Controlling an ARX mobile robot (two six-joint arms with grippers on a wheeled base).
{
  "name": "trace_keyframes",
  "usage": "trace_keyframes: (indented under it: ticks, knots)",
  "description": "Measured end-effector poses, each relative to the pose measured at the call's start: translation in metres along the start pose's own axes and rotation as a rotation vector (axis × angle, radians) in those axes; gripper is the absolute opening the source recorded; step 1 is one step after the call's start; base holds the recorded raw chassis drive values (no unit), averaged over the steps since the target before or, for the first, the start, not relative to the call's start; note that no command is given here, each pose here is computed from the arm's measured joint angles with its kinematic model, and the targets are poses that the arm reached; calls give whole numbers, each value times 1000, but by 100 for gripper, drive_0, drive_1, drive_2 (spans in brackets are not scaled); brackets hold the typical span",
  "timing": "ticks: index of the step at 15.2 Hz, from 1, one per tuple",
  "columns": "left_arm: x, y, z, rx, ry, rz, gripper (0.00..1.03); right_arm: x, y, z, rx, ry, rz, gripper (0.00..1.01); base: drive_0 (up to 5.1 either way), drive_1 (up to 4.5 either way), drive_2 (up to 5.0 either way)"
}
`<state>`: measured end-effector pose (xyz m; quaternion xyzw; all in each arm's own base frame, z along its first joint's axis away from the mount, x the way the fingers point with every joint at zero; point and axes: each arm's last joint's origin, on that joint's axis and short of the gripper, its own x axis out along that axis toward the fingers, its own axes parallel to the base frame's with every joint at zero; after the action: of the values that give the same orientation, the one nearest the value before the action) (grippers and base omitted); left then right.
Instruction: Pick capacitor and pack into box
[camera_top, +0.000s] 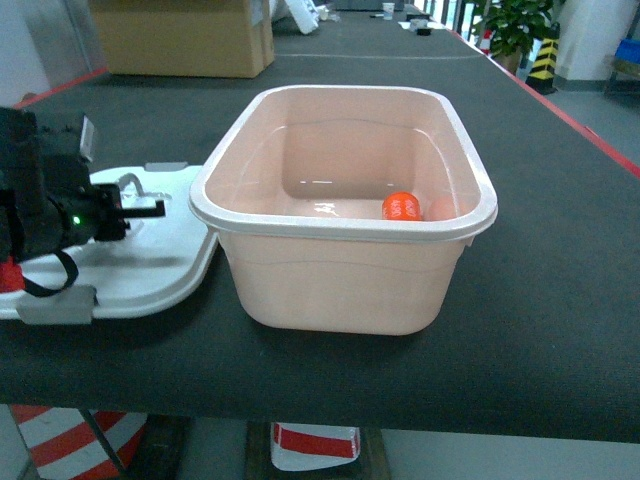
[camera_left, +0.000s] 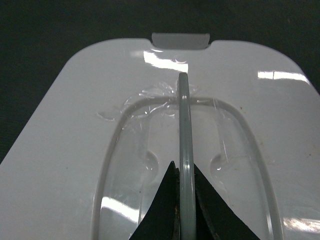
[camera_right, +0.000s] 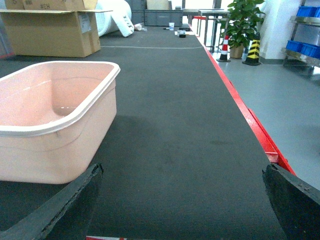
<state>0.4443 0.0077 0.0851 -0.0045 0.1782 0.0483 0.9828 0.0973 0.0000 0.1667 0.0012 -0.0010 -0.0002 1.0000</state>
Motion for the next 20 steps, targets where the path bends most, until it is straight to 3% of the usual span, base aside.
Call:
trace_keyframes:
  ticks: [1, 2, 3, 5, 7, 9, 11, 13, 14, 15, 17, 18, 20]
  knots:
    - [-4, 5, 19, -12, -20, 25, 2, 0, 0, 0, 0, 0, 0, 98, 0, 0, 0]
    - [-17, 15, 72, -26, -116, 89, 2, 0, 0, 0, 0, 0, 0, 98, 0, 0, 0]
    - [-24, 16, 91, -32, -144, 113, 2, 0, 0, 0, 0, 0, 0, 98, 0, 0, 0]
    - [-37, 15, 119, -38, -189, 143, 2, 0, 0, 0, 0, 0, 0, 98, 0, 0, 0]
    - [-43, 10, 132, -38, -206, 154, 2, 0, 0, 0, 0, 0, 0, 98, 0, 0, 0]
    - [-54, -9, 149, -31, -226, 177, 2, 0, 0, 0, 0, 0, 0, 98, 0, 0, 0]
    - [-66, -43, 153, -16, -217, 136, 2, 0, 0, 0, 0, 0, 0, 98, 0, 0, 0]
    - [-81, -90, 154, -2, -232, 36, 2, 0, 0, 0, 0, 0, 0, 98, 0, 0, 0]
    - [-100, -140, 148, 1, -213, -77, 2, 0, 0, 0, 0, 0, 0, 98, 0, 0, 0]
    - [-109, -161, 143, -2, -203, -116, 2, 0, 0, 0, 0, 0, 0, 98, 0, 0, 0]
    - [-119, -182, 139, -45, -223, -112, 2, 0, 0, 0, 0, 0, 0, 98, 0, 0, 0]
    - [-120, -189, 134, -48, -215, -116, 2, 0, 0, 0, 0, 0, 0, 98, 0, 0, 0]
    - [-113, -206, 112, -20, -172, -144, 2, 0, 0, 0, 0, 0, 0, 98, 0, 0, 0]
